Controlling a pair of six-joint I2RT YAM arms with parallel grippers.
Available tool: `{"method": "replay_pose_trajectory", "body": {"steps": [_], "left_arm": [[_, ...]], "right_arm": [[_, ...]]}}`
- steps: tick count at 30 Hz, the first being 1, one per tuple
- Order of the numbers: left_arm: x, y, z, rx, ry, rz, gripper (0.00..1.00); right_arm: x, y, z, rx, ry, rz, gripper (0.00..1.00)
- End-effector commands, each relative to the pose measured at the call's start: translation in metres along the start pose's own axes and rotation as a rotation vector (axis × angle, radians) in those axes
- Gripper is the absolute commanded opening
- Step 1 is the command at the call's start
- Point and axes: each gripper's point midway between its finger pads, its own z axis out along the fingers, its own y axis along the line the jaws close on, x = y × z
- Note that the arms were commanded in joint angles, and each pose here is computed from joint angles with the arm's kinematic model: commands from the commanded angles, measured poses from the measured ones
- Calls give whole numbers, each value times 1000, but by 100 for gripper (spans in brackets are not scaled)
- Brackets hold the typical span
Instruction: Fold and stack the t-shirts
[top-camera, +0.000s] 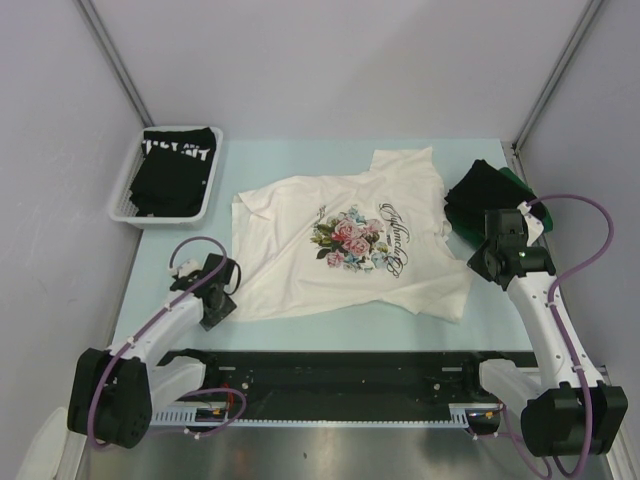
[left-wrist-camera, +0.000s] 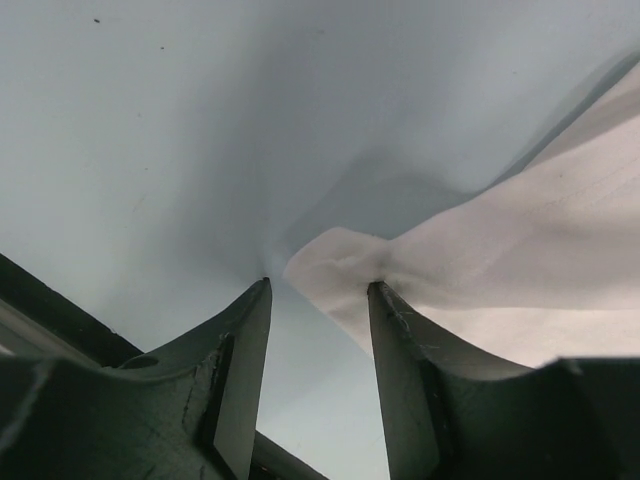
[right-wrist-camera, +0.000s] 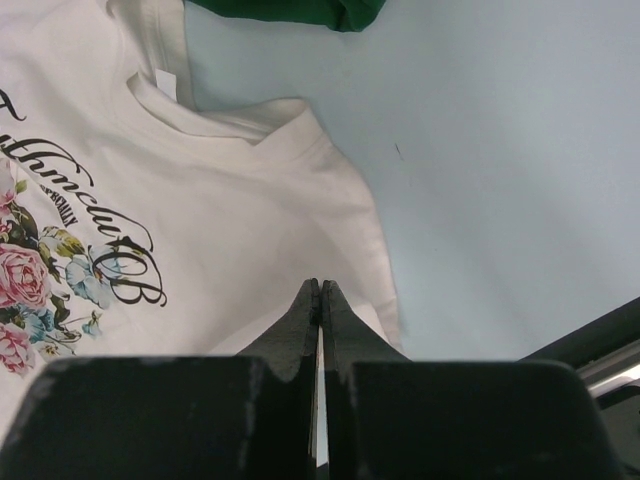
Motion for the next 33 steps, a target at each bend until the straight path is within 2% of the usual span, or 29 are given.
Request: {"method": "replay_pose_trajectory", "body": {"steps": [1,13,16,17,18,27,33], "left_arm": [[-1,-14,4,57,-9,11,48],[1,-26,9,100,2,25,26],[1,-25,9,98,3,29,14],[1,-25,8,99,2,32,5],[1,-24,9,95,3,32,1],[-8,-27,-4,112,-12,50,0],[-34,-32,-34,159,-80,73,0]], "right_arm": [[-5,0,2,0,-22,-3,0],[-5,0,2,1,-18,-9,0],[-5,0,3,1,-17,-11,0],[-5,0,3,1,-19,-13,0],[-6,0,4,2,-20,-11,0],[-11,-2,5,21,-47,-29,0],[-17,-5,8,40,-67,-42,0]]}}
